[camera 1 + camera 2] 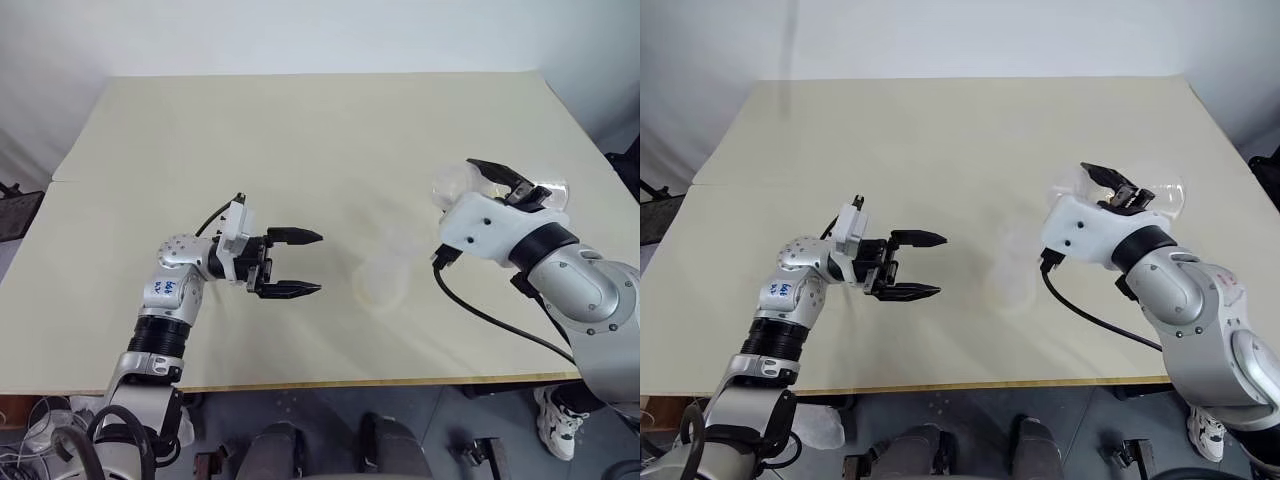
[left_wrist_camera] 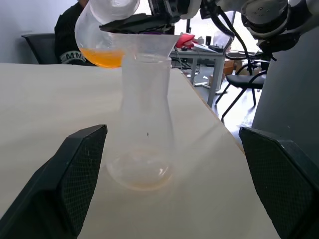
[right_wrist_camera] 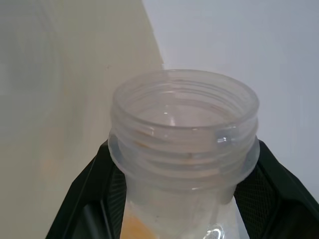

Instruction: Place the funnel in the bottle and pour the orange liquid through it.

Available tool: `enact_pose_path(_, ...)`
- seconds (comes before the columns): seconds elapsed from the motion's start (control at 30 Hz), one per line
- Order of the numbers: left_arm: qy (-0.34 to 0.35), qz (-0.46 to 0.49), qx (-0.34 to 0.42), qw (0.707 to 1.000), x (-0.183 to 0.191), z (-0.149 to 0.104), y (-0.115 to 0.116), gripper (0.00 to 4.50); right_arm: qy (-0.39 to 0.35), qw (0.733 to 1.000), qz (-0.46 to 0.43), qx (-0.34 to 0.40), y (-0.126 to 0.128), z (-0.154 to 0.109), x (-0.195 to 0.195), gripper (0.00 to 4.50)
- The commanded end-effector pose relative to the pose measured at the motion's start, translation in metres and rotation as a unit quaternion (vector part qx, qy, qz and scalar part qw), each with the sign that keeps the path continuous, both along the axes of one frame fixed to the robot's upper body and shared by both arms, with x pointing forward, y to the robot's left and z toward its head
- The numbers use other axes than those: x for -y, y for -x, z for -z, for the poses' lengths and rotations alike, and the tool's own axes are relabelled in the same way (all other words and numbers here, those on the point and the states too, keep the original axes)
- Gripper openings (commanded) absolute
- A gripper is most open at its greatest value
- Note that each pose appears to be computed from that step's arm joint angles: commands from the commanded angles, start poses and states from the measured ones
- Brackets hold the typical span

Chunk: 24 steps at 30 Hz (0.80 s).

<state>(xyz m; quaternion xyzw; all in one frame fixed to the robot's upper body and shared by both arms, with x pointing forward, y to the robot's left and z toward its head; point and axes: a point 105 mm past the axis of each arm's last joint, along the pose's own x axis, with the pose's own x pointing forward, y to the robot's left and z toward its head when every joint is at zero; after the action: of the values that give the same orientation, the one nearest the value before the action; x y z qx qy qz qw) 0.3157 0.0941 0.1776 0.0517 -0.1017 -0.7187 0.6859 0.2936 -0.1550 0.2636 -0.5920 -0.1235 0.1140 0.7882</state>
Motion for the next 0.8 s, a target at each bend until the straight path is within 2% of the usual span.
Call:
enact_pose_path(0.03, 0.005, 0.006, 0.022, 1.0, 0.002, -0.01, 0.0, 4.5, 0.043, 0.998, -0.01, 0.054, 0.008, -0.019, -0.006, 2.46)
enact_pose_path(0.43, 0.008, 0.007, 0.018, 1.0, 0.004, -0.01, 0.0, 4.5, 0.133, 0.986, -0.048, 0.084, 0.013, -0.013, -0.021, 2.46)
enact_pose_path(0.8, 0.008, 0.007, 0.017, 1.0, 0.005, -0.011, 0.0, 4.5, 0.184, 0.976, -0.051, 0.101, 0.012, -0.005, -0.019, 2.46)
